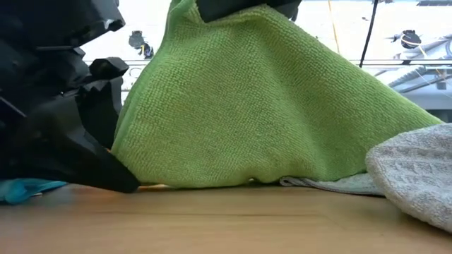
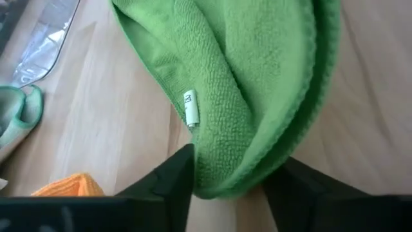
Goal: Fold microfiber towels
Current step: Fold the green microfiber cloth
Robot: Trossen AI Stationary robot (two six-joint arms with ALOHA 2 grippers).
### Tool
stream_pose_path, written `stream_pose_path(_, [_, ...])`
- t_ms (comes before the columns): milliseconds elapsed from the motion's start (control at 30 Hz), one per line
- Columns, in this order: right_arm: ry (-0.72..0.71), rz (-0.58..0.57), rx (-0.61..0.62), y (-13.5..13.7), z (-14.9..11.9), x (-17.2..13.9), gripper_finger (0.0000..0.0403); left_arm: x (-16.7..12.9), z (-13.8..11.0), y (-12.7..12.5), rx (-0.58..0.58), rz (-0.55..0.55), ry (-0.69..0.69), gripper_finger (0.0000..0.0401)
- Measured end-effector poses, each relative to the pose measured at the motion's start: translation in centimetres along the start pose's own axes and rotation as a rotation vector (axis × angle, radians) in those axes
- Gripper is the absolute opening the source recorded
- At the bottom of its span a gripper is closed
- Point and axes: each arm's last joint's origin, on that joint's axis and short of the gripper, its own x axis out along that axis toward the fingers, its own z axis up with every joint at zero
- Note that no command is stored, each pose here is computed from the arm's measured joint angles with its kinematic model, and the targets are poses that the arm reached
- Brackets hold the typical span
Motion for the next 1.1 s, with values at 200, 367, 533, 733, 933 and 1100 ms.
stream_pose_path(200, [0.000,0.000,0.001,0.0,0.0,0.0,0.0004,0.0,-0.2,0.1,0.012,0.003,0.019,0.0088])
stream_pose_path(367, [-0.010,-0.029,-0.039,-0.1,0.0,0.0,0.0004,-1.7,0.3,1.4,0.047,0.008,0.049,0.0011])
stream_pose_path(533, [-0.057,-0.132,-0.128,-1.2,1.1,-0.7,0.0004,-5.5,2.2,4.7,0.018,0.041,0.015,0.0008])
stream_pose_path(733, [-0.127,-0.237,-0.255,-3.1,3.8,-3.9,0.0004,-10.9,4.2,9.7,-0.058,0.068,-0.090,0.0006])
stream_pose_path(933, [-0.204,-0.326,-0.367,-6.8,7.2,-8.0,0.0004,-15.4,5.3,14.8,-0.069,0.113,-0.224,0.0004])
stream_pose_path(1100, [-0.285,-0.324,-0.311,-11.0,9.6,-11.8,0.0004,-17.8,5.7,19.6,-0.177,0.085,-0.314,0.0003])
